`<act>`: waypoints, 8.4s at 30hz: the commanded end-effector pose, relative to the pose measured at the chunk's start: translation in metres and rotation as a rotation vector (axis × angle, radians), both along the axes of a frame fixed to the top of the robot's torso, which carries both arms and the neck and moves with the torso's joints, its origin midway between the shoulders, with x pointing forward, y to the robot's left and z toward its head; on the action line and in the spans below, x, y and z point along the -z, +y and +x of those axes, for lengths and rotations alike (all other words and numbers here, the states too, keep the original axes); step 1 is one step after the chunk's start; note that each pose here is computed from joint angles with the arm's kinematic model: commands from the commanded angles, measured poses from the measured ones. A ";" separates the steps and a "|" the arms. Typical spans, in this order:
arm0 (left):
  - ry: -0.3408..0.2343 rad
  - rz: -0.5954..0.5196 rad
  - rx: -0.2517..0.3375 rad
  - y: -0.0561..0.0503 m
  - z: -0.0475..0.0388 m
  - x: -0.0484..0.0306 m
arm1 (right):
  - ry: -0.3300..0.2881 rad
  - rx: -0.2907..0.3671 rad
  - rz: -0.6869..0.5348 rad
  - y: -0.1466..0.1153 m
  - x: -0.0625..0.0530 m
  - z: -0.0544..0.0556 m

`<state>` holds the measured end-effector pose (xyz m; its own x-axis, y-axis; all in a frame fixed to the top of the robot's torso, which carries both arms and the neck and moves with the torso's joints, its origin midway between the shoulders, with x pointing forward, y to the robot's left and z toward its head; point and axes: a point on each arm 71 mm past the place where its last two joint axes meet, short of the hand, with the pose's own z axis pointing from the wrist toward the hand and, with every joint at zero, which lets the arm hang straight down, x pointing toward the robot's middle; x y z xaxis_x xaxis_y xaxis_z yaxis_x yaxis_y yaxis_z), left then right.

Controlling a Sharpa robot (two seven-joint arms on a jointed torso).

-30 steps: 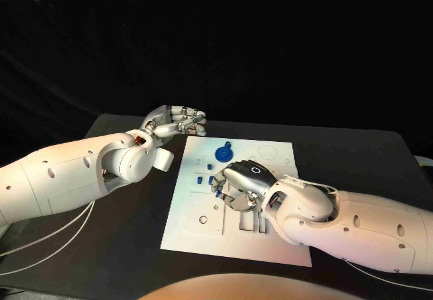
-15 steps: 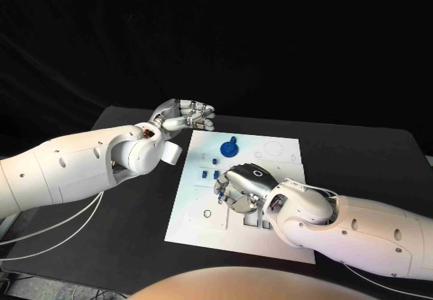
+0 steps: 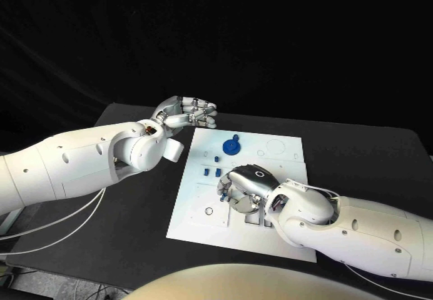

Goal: Assemble the parts on the task board

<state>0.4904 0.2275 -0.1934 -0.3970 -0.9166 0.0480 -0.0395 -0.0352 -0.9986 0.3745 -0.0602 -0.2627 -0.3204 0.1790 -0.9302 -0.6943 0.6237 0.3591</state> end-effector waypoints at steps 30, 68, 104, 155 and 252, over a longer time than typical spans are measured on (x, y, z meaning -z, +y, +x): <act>0.006 -0.014 0.022 -0.002 -0.0004 -0.0004 | 0.015 -0.014 -0.058 0.006 0.012 0.000; 0.017 -0.008 0.019 0.002 -0.0003 0.0005 | -0.034 0.023 0.001 -0.018 -0.006 -0.003; 0.039 -0.025 0.038 0.002 -0.0018 0.0038 | 0.027 0.207 -0.230 -0.116 -0.044 0.045; 0.049 -0.019 0.034 0.004 -0.0012 0.0050 | -0.015 0.209 -0.154 -0.100 -0.032 0.044; 0.076 -0.028 0.067 -0.024 0.0075 0.0102 | 0.045 -0.107 -0.104 0.035 0.006 -0.025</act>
